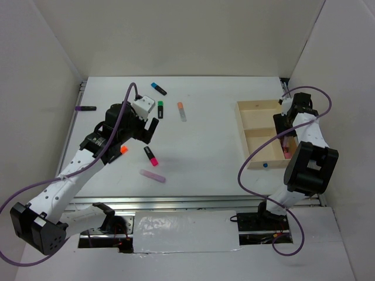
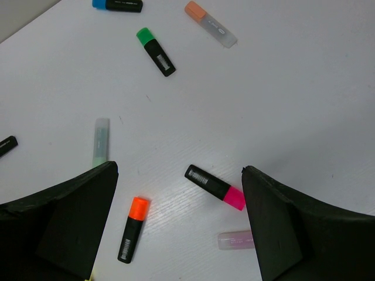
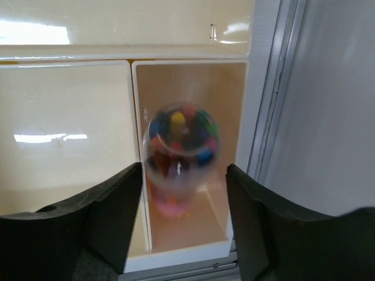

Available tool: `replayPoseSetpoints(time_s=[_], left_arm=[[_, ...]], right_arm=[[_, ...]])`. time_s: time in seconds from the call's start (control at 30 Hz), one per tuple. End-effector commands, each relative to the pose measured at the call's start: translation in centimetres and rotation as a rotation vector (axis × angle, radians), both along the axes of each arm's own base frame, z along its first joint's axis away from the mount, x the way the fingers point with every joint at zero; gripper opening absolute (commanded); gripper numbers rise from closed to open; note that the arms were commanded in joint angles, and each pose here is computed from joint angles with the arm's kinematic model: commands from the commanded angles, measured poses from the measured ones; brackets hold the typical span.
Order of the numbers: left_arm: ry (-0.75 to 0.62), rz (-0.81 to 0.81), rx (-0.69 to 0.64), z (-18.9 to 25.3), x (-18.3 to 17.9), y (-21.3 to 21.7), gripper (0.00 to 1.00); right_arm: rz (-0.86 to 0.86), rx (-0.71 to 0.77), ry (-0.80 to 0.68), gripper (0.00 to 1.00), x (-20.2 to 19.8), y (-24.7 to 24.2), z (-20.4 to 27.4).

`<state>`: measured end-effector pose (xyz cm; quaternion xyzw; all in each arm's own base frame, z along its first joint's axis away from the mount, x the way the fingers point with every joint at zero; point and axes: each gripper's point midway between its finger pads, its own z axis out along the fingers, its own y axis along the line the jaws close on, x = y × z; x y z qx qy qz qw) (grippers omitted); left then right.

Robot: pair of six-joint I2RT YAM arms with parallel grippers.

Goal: Sort the stationery into containers
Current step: Place the stationery into the container, then grab a piece of stationery with the left arm

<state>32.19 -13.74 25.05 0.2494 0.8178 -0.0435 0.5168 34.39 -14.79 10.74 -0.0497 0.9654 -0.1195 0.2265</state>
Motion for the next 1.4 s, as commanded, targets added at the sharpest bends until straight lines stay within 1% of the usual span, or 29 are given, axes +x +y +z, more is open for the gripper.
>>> replayPoseSetpoints(time_s=[0.0, 0.03, 0.07, 0.1, 0.3, 0.4, 0.43, 0.53, 0.67, 0.8, 0.87, 0.9, 0.97, 1.0, 1.03, 1.07, 1.1, 1.13, 1.17, 1.23, 1.27, 1.33, 1.37], left_arm=[[-0.083, 0.02, -0.055, 2.9, 0.5, 0.1, 0.99], [-0.084, 0.024, -0.052, 2.9, 0.5, 0.2, 0.99], [-0.085, 0.031, -0.056, 3.0, 0.5, 0.2, 0.99], [-0.089, 0.039, -0.059, 3.1, 0.5, 0.3, 0.99], [-0.068, 0.085, -0.095, 3.7, 0.5, 1.3, 0.99], [-0.034, 0.117, -0.1, 3.5, 0.6, 2.0, 0.99], [-0.008, 0.154, -0.136, 3.3, 0.7, 2.4, 0.99], [0.054, 0.185, -0.133, 2.4, 0.9, 3.2, 0.99], [0.097, 0.201, -0.121, 1.4, 0.7, 4.3, 0.99], [0.114, 0.203, -0.1, 0.1, -0.1, 5.2, 0.97], [0.109, 0.149, -0.069, -0.5, -0.9, 5.2, 0.97], [0.104, 0.062, -0.038, -0.7, -1.4, 4.6, 0.97], [0.12, -0.036, -0.008, -1.8, -2.7, 4.2, 0.95], [0.112, -0.114, 0.044, -2.3, -3.2, 4.1, 0.94], [0.153, -0.22, 0.039, -3.5, -4.8, 3.0, 0.92], [0.147, -0.304, 0.093, -4.3, -5.4, 2.8, 0.91], [0.202, -0.394, 0.094, -6.1, -7.1, 2.1, 0.9], [0.219, -0.442, 0.111, -7.0, -7.8, 1.9, 0.89], [0.228, -0.519, 0.16, -8.2, -8.5, 1.5, 0.88], [0.281, -0.593, 0.219, -10.8, -9.8, 1.3, 0.86], [0.308, -0.595, 0.244, -12.0, -10.3, 1.7, 0.85], [0.294, -0.624, 0.279, -12.9, -10.4, 1.4, 0.85], [0.309, -0.639, 0.294, -14.0, -10.8, 1.5, 0.85]], right_arm=[[-0.015, -0.016, -0.057, 0.69, 0.2, 0.1, 2.8], [-0.018, -0.014, -0.061, 0.7, 0.2, 0.1, 3.0], [-0.021, -0.014, -0.067, 0.75, 0.1, 0.2, 3.4], [-0.02, -0.014, -0.074, 0.76, 0.2, 0.2, 3.7], [-0.009, 0.016, -0.139, 0.76, 0.5, 1.0, 6.5], [0.035, 0.074, -0.207, 0.76, 0.7, 2.8, 8.9], [0.045, 0.086, -0.229, 0.76, 0.4, 3.4, 9.9], [0.109, 0.134, -0.286, 0.76, -0.1, 5.8, 12.1], [0.186, 0.168, -0.325, 0.76, -1.1, 8.7, 13.6], [0.27, 0.234, -0.345, 0.76, -2.9, 12.3, 14.7], [0.294, 0.261, -0.334, 0.76, -3.7, 13.5, 14.0], [0.313, 0.266, -0.345, 0.76, -4.2, 14.0, 14.3], [0.346, 0.279, -0.316, 0.76, -5.0, 15.2, 13.1], [0.357, 0.277, -0.311, 0.76, -5.4, 15.5, 12.9], [0.369, 0.284, -0.29, 0.77, -5.8, 16.0, 12.1], [0.376, 0.289, -0.279, 0.77, -6.1, 16.3, 11.8], [0.382, 0.3, -0.258, 0.76, -6.5, 16.6, 11.2], [0.385, 0.308, -0.25, 0.76, -6.6, 16.7, 10.9], [0.393, 0.322, -0.248, 0.76, -6.9, 17.0, 10.9], [0.391, 0.341, -0.244, 0.75, -7.3, 17.4, 10.5], [0.392, 0.351, -0.239, 0.75, -7.5, 17.6, 10.2], [0.399, 0.363, -0.236, 0.75, -7.8, 18.0, 10.1], [0.401, 0.369, -0.232, 0.75, -7.9, 18.1, 9.9]])
